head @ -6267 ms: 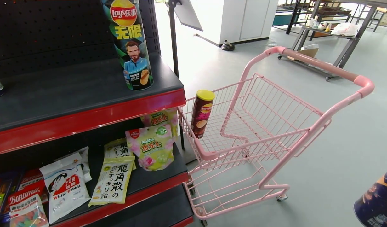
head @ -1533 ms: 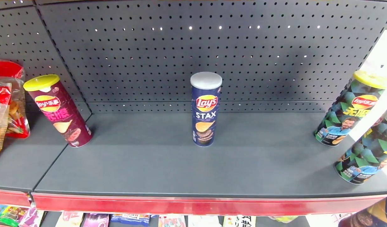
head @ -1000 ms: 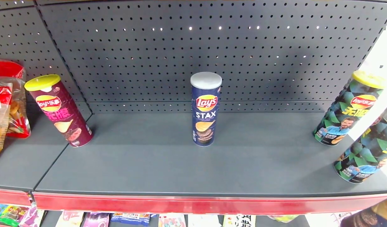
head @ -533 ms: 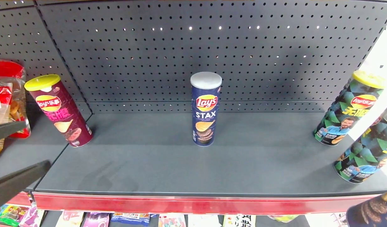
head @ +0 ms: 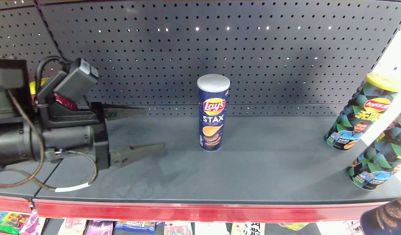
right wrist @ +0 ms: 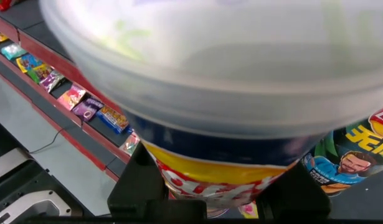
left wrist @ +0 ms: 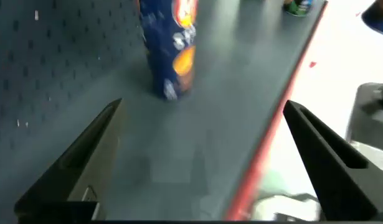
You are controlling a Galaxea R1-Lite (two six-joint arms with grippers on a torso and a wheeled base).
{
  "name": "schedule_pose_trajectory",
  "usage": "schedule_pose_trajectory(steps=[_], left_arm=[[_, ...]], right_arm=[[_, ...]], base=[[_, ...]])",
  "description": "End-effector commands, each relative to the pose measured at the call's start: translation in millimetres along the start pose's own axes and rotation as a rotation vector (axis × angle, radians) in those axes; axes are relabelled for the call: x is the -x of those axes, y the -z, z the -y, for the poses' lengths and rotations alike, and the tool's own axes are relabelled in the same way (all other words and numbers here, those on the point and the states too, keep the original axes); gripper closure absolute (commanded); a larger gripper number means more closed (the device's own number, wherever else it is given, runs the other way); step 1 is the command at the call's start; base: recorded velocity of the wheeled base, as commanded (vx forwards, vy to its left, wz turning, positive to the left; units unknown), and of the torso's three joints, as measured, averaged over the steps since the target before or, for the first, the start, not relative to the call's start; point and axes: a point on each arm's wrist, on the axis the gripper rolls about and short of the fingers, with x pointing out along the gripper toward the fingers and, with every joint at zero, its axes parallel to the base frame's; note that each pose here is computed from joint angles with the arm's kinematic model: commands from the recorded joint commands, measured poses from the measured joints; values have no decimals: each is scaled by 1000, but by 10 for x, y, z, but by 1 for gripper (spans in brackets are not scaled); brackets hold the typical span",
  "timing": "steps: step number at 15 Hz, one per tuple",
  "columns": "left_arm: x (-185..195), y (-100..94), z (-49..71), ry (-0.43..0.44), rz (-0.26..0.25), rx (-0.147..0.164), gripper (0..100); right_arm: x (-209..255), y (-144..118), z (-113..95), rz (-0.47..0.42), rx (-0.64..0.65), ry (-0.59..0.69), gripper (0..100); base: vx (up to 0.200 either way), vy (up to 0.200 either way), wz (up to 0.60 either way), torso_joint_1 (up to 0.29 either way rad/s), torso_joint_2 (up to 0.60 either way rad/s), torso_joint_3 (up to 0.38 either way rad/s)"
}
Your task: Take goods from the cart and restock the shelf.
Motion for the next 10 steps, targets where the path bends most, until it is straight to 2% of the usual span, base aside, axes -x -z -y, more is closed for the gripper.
schedule_pose_trajectory(steps=[1, 4, 8, 10], left_arm=[[-405, 110, -166, 46, -47, 21, 0], [-630, 108, -274, 60, -38, -14, 0], [-866, 97, -318, 86, -24, -29, 0], [-1000, 108, -377, 90, -15, -36, 0]], right_arm=[[4, -17, 1, 5, 2, -1, 100], [2, -21, 2, 5, 2, -1, 100], [2, -19, 2, 3, 1, -1, 100], [-1, -39, 5, 6, 2, 0, 100]], base=[[0, 0, 0, 0, 0, 0], [0, 0, 0, 0, 0, 0], [0, 0, 0, 0, 0, 0], [0, 0, 0, 0, 0, 0]])
